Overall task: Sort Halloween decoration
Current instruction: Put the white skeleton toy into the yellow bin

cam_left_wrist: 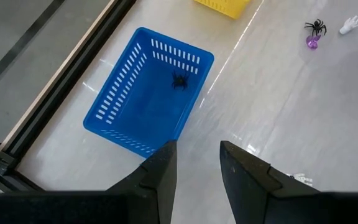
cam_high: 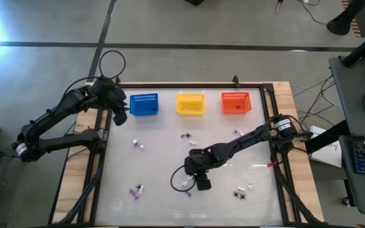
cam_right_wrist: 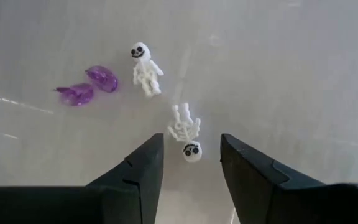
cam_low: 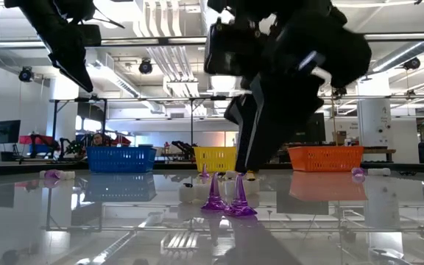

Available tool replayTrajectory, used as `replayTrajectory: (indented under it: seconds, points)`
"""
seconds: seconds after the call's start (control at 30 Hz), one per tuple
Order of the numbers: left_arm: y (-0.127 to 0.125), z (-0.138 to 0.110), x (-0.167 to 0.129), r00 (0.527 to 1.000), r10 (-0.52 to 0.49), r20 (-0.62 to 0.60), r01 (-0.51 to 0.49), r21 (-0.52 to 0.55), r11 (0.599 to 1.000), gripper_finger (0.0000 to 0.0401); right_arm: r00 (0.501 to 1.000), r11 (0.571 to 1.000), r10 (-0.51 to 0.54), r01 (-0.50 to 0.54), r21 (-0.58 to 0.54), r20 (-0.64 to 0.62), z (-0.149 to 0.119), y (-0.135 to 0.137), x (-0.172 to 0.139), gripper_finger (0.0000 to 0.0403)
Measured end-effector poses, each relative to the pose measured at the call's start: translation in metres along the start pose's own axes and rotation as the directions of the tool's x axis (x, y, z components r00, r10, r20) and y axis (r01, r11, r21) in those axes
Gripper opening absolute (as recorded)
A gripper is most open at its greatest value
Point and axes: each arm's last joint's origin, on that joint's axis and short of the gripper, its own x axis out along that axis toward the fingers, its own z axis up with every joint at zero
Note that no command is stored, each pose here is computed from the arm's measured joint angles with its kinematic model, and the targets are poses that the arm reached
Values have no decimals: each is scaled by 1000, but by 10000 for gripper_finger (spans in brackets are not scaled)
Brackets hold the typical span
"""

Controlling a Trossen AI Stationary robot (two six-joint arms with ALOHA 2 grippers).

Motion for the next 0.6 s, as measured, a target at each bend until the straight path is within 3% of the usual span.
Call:
replayTrajectory:
  seconds: [0.33,0.6]
  points:
    - [0,0,0,1000,0,-1,0,0,1000,105,999,1000,-6,6,11,-44,-6,-3,21,136]
    - [0,0,0,1000,0,-2,0,0,1000,105,998,998,-1,4,67,-56,-7,-3,19,22]
